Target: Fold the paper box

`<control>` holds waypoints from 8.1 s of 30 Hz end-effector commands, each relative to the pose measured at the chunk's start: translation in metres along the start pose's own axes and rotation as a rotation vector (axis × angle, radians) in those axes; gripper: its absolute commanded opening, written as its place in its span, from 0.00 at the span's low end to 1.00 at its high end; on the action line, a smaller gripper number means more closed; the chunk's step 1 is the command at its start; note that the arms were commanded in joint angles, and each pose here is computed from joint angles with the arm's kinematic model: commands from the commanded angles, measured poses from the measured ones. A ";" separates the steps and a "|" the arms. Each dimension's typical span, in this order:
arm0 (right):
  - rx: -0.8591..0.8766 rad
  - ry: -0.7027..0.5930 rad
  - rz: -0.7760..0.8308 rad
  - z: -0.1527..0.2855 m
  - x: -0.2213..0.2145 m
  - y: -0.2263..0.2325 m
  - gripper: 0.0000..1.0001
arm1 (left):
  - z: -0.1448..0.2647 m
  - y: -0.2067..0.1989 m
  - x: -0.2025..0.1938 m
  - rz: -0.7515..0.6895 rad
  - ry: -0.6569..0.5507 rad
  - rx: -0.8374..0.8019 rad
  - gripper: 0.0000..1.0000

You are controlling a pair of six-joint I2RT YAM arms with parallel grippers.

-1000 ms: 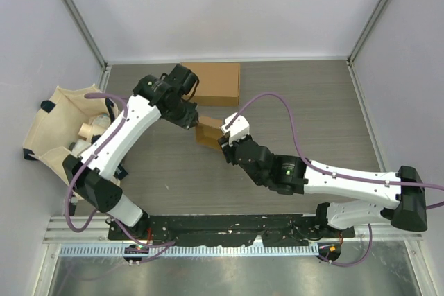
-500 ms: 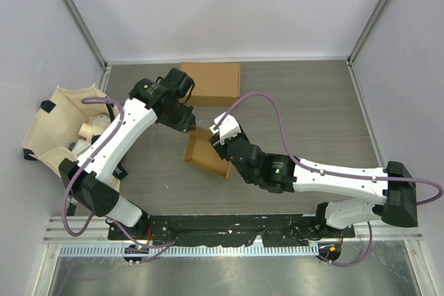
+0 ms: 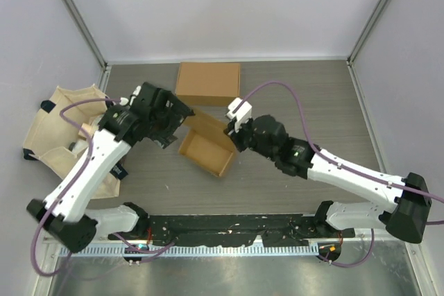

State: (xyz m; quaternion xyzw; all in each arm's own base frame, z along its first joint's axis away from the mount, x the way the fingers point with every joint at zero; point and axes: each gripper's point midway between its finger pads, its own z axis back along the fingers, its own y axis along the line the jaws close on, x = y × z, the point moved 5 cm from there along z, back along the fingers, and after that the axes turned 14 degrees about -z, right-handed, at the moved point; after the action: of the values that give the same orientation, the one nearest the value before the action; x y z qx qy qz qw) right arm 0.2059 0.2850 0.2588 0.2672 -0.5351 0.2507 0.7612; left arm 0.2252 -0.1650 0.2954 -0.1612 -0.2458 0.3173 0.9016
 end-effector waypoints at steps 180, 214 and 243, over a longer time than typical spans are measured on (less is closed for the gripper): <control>-0.709 -0.313 -0.608 -0.003 -0.033 -0.129 0.01 | -0.120 -0.028 0.007 -0.830 -0.629 -0.245 0.00; -0.765 -0.539 -0.562 -0.004 -0.115 -0.124 0.02 | -0.152 0.000 -0.047 -0.690 -0.723 -0.237 0.00; -0.633 0.057 -0.503 0.065 -0.150 -0.081 0.74 | -0.140 0.021 -0.083 -0.753 -0.800 -0.166 0.00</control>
State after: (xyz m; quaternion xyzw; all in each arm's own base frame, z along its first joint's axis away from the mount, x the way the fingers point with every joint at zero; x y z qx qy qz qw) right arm 0.2046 0.1899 0.1397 0.1985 -0.5871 -0.1614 0.7681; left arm 0.2364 -0.2269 0.1301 -0.0329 -0.6118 -0.0239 0.7900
